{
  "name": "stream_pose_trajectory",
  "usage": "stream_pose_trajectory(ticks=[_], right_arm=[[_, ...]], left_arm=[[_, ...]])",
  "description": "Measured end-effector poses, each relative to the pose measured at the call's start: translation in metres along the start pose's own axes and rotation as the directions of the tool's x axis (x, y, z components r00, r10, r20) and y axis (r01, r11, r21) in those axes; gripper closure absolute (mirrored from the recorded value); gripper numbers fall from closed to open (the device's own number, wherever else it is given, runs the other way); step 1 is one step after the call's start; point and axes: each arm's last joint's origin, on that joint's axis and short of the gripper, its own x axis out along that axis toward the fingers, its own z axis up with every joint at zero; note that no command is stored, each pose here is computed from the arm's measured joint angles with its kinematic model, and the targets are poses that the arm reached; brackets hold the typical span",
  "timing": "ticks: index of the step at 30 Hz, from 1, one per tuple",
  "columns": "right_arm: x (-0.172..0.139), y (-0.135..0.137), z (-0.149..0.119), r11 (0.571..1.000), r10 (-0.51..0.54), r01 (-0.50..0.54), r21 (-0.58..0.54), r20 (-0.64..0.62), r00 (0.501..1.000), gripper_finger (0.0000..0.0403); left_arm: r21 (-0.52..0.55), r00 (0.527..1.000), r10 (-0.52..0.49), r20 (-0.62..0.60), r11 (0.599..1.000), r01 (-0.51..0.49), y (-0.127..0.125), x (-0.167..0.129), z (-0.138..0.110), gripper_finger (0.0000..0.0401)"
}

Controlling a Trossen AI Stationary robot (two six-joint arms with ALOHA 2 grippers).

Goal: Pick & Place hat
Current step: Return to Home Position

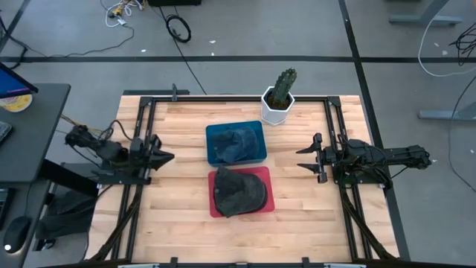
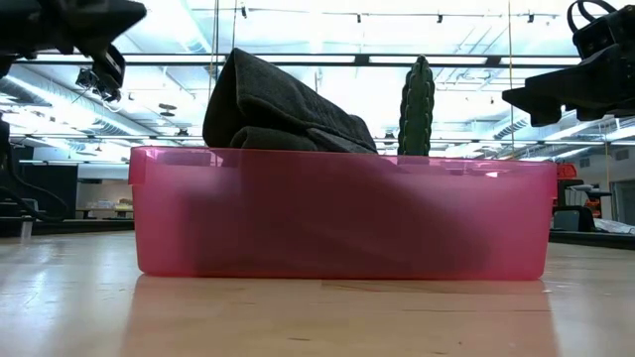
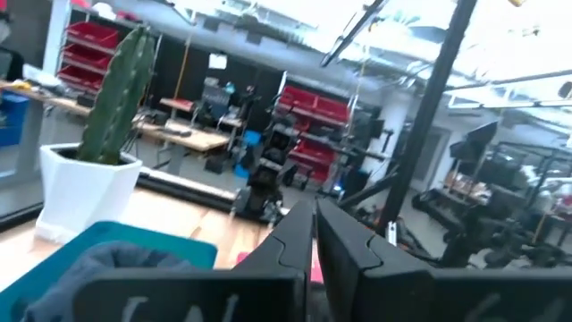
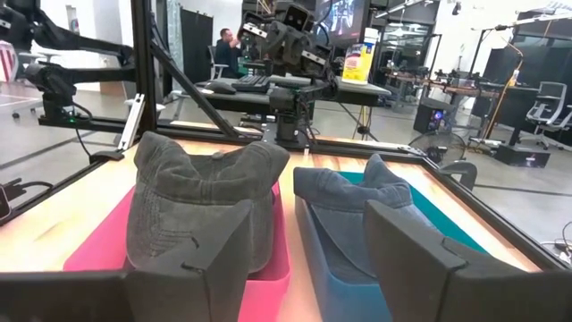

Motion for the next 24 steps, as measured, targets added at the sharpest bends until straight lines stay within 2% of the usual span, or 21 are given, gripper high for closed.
stream_pose_trajectory(ticks=[8,15,17,19,21,24], right_arm=[[0.0,0.0,0.0,1.0,0.0,0.0,0.0,0.0,1.0,0.0185],[0.0,0.0,0.0,1.0,0.0,0.0,0.0,0.0,1.0,0.0185],[0.0,0.0,0.0,1.0,0.0,0.0,0.0,0.0,1.0,0.0185],[0.0,0.0,0.0,1.0,0.0,0.0,0.0,0.0,1.0,0.0185],[0.0,0.0,0.0,1.0,0.0,0.0,0.0,0.0,1.0,0.0185],[0.0,0.0,0.0,1.0,0.0,0.0,0.0,0.0,1.0,0.0185]], left_arm=[[-0.015,0.995,-0.072,0.073,0.997,0.073,-0.004,-0.004,0.008,0.038],[-0.016,0.992,-0.098,0.076,0.995,0.099,0.0,-0.003,-0.019,0.038],[-0.007,0.989,-0.132,0.06,0.991,0.133,-0.001,-0.003,-0.024,0.038],[0.0,0.983,-0.182,0.035,0.983,0.182,-0.002,-0.003,-0.026,0.038],[0.01,0.962,-0.273,-0.001,0.962,0.273,-0.004,-0.003,-0.028,0.038],[0.009,0.888,-0.456,-0.063,0.889,0.457,-0.009,-0.005,-0.032,0.038]])
